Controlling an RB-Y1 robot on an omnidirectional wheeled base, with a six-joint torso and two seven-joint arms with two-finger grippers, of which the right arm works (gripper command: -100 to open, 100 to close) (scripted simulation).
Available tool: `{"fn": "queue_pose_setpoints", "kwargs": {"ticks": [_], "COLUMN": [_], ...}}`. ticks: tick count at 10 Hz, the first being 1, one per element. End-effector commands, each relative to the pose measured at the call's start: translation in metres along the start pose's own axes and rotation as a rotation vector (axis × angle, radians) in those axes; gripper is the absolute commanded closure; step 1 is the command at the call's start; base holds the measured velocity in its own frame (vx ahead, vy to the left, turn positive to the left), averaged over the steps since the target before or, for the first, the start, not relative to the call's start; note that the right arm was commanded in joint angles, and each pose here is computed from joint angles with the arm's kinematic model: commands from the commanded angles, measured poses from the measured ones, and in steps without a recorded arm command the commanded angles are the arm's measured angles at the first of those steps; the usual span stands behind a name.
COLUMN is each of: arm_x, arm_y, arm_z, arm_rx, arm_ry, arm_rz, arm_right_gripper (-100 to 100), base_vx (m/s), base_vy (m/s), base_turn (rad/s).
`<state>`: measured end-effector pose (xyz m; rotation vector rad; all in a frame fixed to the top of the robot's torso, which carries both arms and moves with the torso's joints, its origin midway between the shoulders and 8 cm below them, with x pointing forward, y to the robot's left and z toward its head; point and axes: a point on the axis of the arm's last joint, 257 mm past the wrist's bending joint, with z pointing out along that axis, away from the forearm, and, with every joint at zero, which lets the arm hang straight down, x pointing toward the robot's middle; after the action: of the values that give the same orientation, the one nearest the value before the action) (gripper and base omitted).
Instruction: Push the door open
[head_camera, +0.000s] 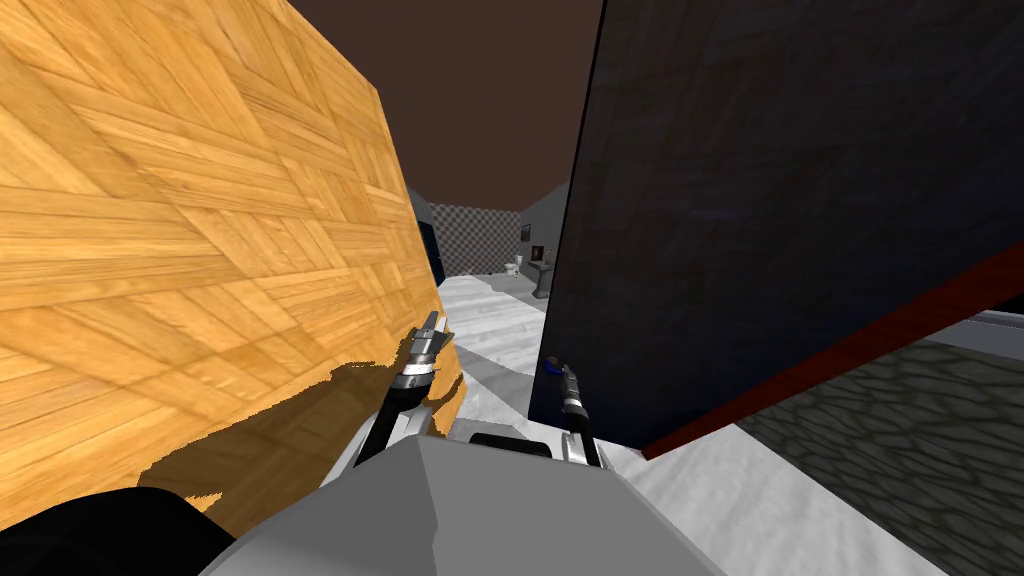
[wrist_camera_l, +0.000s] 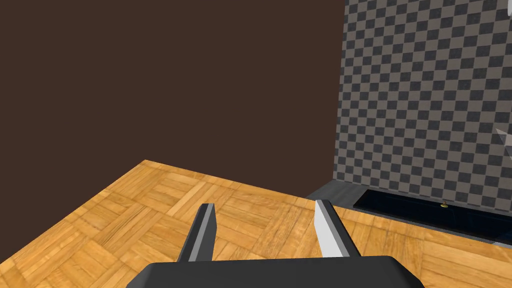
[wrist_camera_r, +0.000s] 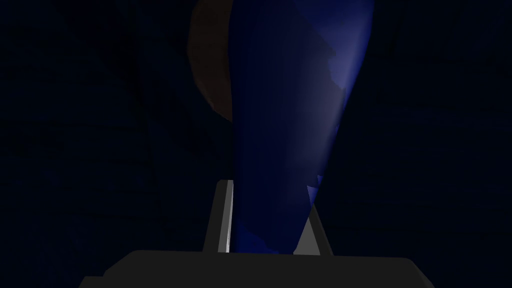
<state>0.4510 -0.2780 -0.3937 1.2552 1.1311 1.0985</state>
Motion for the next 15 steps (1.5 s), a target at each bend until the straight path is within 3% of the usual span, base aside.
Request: {"fn": "queue_pose_setpoints", "kwargs": {"ticks": [1,3,8,15], "arm_x": [0.007,-0.016,-0.043,-0.085], "arm_y": [0.003,0.003,0.006,0.009], "arm_z": [0.0026,0.0019,0.0028,-0.0007], "arm_rx": [-0.006,-0.007,-0.014,-0.020], "arm_ry": [-0.003,-0.030,-0.084,-0.196], "arm_rz": [0.018,-0.003,-0.024,-0.035], "arm_right_gripper": [100,100,100,100], "base_vx": [0.146,0.107,0.203,0.202], "base_vy": [0.092,0.008,0.019,0.018], "base_turn": [-0.059,-0.046,-0.040,-0.070]}}
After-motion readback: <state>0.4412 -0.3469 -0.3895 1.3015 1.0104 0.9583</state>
